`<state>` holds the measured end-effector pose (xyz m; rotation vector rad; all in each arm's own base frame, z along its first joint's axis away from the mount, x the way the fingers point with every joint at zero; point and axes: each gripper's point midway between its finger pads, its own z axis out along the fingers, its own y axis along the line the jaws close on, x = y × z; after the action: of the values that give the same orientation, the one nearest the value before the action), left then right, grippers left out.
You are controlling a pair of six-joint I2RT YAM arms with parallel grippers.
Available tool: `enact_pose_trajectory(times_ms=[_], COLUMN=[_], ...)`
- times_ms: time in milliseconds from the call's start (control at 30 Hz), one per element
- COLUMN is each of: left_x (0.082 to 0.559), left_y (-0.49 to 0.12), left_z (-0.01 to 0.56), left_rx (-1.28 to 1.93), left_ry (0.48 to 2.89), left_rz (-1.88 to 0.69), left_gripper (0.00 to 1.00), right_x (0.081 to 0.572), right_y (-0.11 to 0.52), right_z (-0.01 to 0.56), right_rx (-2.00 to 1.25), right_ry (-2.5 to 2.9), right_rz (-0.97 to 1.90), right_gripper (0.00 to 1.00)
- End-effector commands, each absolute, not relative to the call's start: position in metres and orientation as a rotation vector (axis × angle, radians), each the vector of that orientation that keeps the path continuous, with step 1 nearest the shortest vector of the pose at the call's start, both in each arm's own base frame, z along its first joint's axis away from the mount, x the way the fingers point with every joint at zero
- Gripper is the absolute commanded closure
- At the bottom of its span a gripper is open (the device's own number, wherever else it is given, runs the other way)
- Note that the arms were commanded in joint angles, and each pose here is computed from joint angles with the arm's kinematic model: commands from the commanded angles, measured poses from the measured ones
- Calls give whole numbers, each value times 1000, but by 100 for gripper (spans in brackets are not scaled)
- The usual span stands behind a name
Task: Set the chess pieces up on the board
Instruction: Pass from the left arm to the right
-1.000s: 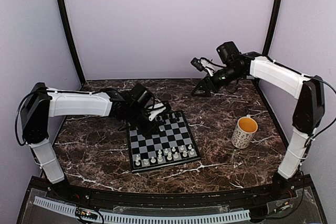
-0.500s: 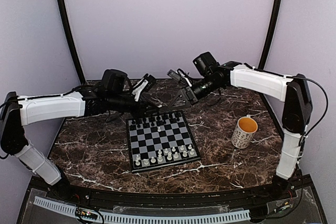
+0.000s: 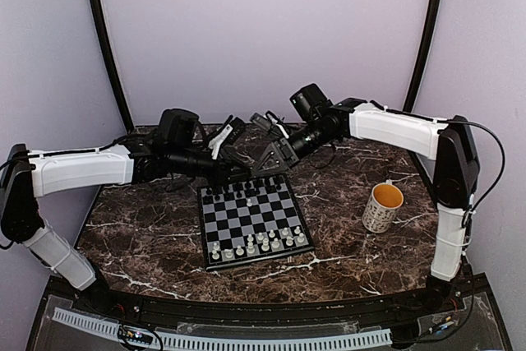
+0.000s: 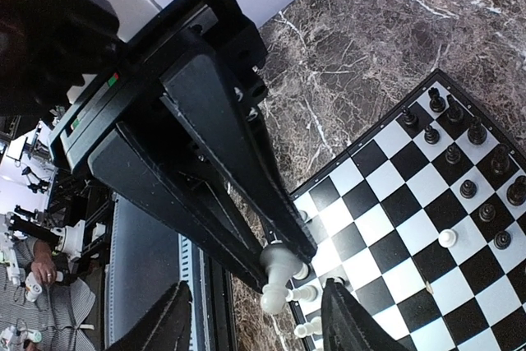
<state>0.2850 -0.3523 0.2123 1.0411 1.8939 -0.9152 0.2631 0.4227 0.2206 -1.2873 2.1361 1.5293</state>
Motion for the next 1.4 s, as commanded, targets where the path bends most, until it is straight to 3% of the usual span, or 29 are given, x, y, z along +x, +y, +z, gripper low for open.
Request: enact_pose_trajectory(times_ms=[0,333,733,1233,1367], left_x=[273,272,272,269,268], left_y=[-353,-354,-352,-353,-353], left_z=[230,228,228,226,225], left_rx=[1057,1065,1071,1093,1102], left_ry=[1837,1843,1836,1832,1837], left_rz=[-964,-974,-957,-964,-965], left_gripper=[89,89,88,88,81], right_x=[268,268,271,279,289], right_y=[431,435,431,433,430], right_z=[231,230,237,226,221], right_rx=[-1282,-1277,-1204,-1164,-1173], right_ry=[2098,2096,2089,2127,2148], right_rz=[1545,1588,1758,1757,1637], right_gripper=[50,71,63,86,91])
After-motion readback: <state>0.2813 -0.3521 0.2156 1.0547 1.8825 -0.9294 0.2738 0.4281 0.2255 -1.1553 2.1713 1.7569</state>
